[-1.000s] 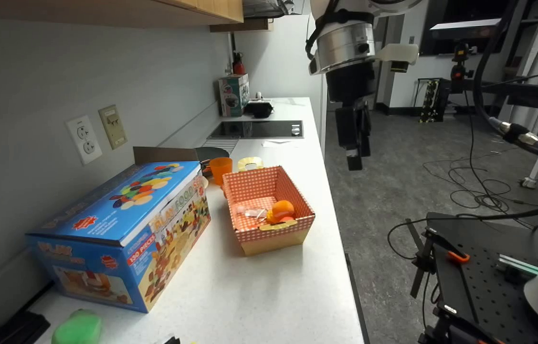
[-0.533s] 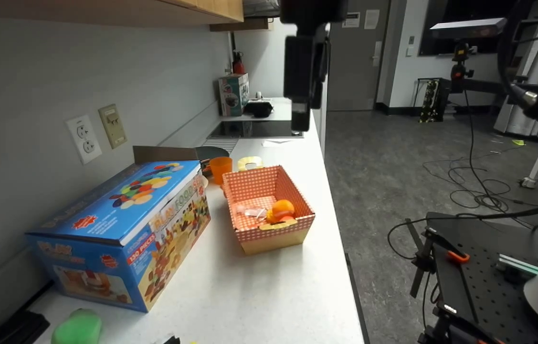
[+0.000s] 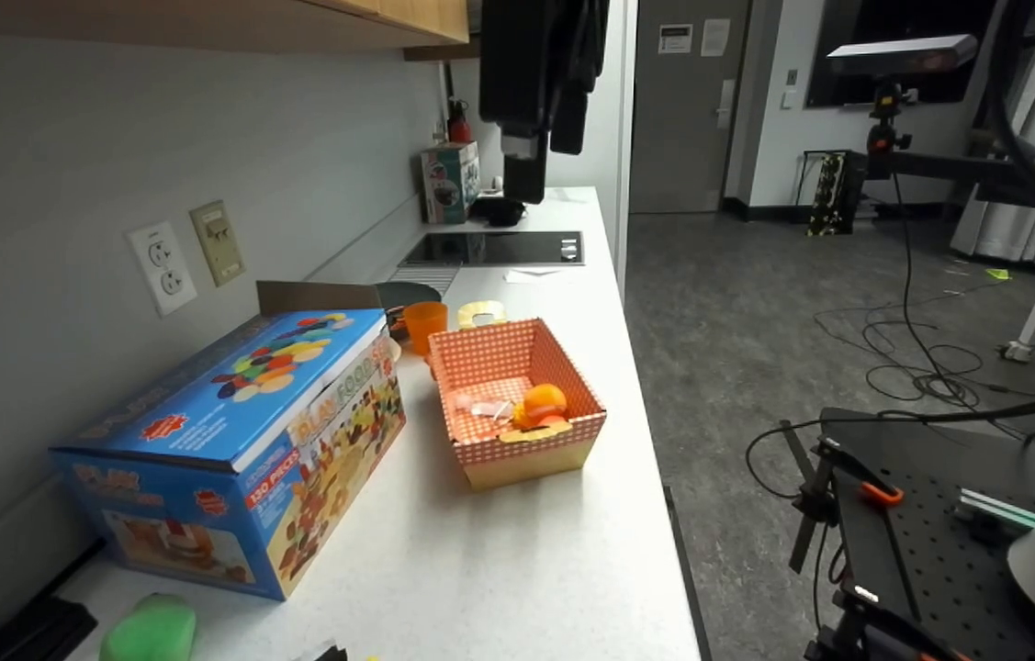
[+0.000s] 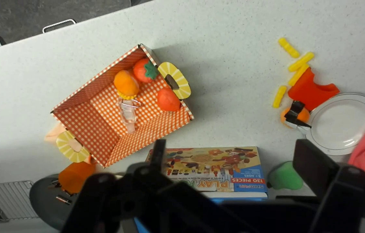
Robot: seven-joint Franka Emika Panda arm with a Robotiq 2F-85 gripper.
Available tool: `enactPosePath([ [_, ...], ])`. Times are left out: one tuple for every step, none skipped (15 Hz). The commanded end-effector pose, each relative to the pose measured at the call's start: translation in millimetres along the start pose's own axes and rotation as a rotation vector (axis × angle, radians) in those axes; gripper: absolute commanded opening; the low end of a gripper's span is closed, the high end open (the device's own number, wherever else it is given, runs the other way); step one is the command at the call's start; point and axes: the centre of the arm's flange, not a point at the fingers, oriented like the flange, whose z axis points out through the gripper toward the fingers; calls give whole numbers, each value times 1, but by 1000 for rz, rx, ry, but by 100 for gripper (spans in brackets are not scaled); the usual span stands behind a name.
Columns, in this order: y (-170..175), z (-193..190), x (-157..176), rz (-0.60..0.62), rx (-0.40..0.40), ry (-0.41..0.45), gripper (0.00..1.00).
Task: Open the top left cabinet door
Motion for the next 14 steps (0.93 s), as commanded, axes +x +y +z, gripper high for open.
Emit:
enactPosePath([
  [11, -6, -5, 27, -3, 14, 100],
  [19, -11, -10, 46, -1, 22, 100],
  [29, -19, -15, 69, 1, 35, 100],
  [38, -28, -20, 92, -5, 51, 100],
  [45, -40, -25, 104, -8, 81, 100],
  [52, -51, -30, 118, -10, 106, 100],
  [57, -62, -36, 127, -9, 130, 100],
  [63, -73, -41, 137, 3, 159, 100],
  [67, -83, -48, 144, 10, 188, 100],
  [71, -90, -55, 151, 21, 218, 100],
  [60, -80, -33, 124, 14, 163, 100],
  [63, -89, -39, 130, 15, 183, 100],
  [65, -93, -45, 134, 15, 194, 100],
  [66, -94, -48, 135, 14, 199, 100],
])
